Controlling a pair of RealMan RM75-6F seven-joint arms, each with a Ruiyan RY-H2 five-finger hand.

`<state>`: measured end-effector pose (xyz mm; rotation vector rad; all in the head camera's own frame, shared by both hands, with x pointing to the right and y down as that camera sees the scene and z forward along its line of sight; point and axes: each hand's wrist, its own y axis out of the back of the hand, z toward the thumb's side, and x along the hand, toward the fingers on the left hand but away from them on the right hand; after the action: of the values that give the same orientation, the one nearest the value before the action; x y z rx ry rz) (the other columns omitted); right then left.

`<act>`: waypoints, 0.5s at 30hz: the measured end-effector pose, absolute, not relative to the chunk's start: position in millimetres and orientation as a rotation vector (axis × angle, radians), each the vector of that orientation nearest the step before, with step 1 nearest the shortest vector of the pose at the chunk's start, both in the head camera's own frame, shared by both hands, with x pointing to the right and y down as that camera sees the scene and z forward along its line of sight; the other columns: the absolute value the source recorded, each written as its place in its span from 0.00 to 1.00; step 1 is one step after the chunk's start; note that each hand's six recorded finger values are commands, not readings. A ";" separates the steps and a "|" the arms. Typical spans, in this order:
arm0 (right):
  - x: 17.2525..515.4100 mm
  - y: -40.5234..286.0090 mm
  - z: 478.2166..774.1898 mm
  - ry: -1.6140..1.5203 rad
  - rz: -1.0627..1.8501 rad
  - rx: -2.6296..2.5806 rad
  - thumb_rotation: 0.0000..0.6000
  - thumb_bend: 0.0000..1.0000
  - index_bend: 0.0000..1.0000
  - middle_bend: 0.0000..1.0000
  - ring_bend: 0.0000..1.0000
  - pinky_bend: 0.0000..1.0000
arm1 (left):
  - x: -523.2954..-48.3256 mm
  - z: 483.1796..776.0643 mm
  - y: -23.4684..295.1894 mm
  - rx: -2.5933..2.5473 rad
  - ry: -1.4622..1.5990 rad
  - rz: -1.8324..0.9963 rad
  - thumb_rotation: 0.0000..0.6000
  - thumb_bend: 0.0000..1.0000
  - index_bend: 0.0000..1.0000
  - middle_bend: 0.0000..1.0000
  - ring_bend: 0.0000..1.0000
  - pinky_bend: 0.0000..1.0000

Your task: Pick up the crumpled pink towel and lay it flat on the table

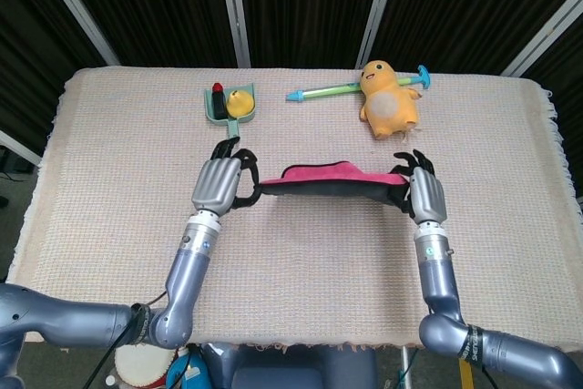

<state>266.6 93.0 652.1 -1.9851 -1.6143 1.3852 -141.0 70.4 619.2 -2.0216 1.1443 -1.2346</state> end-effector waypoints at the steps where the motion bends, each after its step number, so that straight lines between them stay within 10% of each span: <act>1: 266.7 96.1 652.7 -1.609 1.387 -1.991 1.00 0.72 0.66 0.22 0.02 0.01 | -142.0 619.9 73.2 -2.026 1.141 -1.236 1.00 0.71 0.91 0.30 0.05 0.07; 15: 262.2 134.4 658.2 -1.525 1.385 -2.074 1.00 0.72 0.66 0.22 0.02 0.01 | -150.5 625.0 116.9 -2.103 1.100 -1.234 1.00 0.71 0.91 0.30 0.05 0.07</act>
<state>262.2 134.4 658.2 -2.0744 -1.5248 1.3852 -150.5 116.9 625.0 -2.1025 1.1000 -1.2343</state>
